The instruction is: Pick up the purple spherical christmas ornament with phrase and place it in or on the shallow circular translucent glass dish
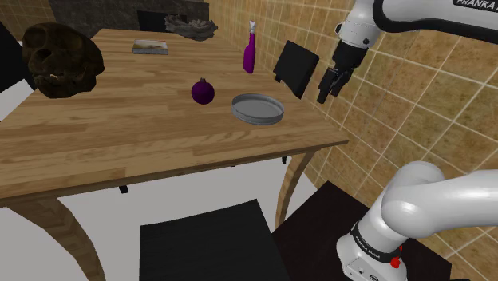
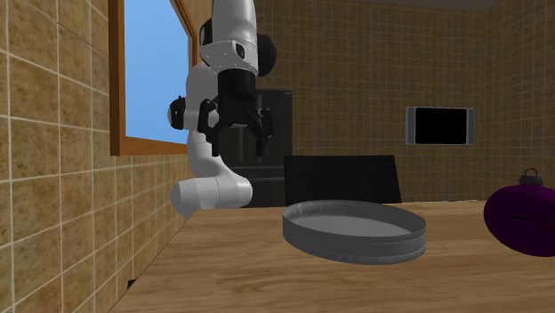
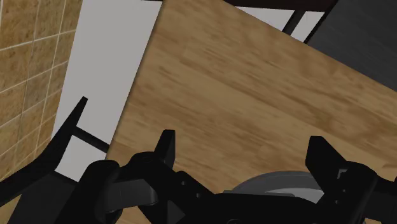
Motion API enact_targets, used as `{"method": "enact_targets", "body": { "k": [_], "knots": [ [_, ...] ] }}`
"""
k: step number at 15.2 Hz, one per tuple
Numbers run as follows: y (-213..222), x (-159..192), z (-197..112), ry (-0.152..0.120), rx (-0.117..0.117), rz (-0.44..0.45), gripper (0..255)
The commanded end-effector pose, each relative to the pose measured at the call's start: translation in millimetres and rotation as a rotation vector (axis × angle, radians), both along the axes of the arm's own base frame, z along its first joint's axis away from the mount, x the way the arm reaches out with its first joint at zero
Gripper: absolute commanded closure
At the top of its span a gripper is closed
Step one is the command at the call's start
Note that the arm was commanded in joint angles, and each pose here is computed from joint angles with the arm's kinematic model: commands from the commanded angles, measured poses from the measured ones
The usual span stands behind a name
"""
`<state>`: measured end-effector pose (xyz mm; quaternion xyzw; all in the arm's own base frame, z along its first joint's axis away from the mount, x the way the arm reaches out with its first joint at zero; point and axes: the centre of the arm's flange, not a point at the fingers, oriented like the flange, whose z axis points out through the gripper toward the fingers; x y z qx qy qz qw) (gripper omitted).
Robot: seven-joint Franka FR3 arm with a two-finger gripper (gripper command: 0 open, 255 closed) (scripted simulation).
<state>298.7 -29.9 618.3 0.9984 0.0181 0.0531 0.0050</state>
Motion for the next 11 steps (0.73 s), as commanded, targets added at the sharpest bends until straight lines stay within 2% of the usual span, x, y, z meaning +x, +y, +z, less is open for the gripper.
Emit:
{"method": "enact_targets", "body": {
  "k": [1,11],
  "knots": [
    [0,0,0,0.000,0.000,0.000,0],
    [81,100,-9,0.125,0.150,-0.368,0]
  ]
}}
